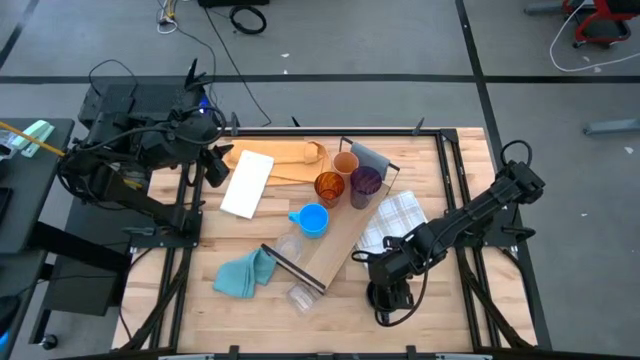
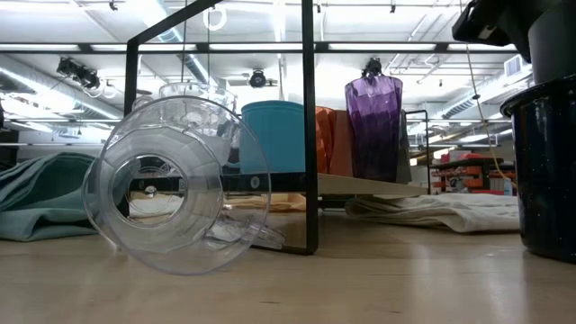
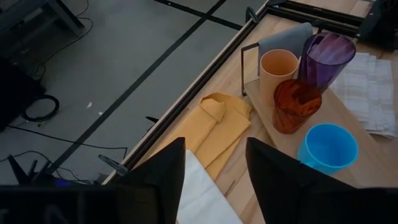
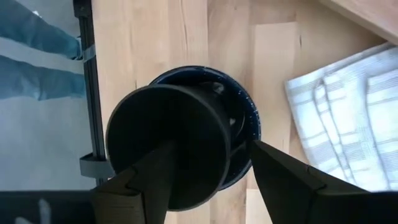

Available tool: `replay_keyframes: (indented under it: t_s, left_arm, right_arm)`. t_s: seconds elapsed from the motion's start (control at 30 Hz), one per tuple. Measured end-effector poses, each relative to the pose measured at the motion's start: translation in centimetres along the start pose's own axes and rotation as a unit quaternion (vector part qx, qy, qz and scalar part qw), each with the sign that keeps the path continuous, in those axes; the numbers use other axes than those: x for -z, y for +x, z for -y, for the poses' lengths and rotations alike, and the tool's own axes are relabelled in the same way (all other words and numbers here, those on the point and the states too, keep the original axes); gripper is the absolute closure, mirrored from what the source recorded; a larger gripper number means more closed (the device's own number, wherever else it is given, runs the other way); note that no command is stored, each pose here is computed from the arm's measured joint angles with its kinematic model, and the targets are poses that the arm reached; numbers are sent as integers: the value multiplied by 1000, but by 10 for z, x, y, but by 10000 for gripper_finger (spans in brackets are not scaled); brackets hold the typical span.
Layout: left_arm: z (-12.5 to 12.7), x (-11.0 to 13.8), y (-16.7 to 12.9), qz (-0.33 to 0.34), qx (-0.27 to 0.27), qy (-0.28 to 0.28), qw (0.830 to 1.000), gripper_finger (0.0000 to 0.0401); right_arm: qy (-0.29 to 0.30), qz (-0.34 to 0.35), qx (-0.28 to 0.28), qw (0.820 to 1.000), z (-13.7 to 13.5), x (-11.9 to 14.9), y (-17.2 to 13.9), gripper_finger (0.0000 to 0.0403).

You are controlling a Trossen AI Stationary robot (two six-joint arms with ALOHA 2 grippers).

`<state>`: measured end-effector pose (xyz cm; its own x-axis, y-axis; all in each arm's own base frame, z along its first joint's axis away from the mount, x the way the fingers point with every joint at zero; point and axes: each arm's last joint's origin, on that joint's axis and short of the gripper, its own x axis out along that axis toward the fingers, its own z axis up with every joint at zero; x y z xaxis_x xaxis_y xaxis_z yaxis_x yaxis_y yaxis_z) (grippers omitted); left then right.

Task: Stack small to large cups/mugs on shelf
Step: Put the black cup on the shelf

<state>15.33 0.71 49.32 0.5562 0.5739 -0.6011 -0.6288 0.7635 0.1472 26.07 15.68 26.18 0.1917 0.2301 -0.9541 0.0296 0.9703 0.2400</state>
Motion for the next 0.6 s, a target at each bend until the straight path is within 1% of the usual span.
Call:
replay_keyframes:
  t_s: [0.17,0.23,0.33,0.43,0.47,0.6]
  left_arm:
    - [0,0,0,1,1,2,1000,221]
    - [1,-1,0,6,3,-6,1000,224]
    - [5,-4,1,24,14,-12,1000,224]
    - [18,-6,3,58,45,9,997,220]
    - [21,-6,2,70,56,7,996,218]
    - [38,3,7,88,136,23,987,216]
  right_arm:
    - [0,11,5,1000,0,-1,0,186]
    - [0,16,3,1000,-1,-2,0,187]
    - [1,21,7,1000,-1,-3,0,192]
    - [4,24,8,1000,-1,-3,0,200]
    - [4,25,9,1000,-1,-3,0,203]
    - [4,29,7,1000,-1,-4,0,215]
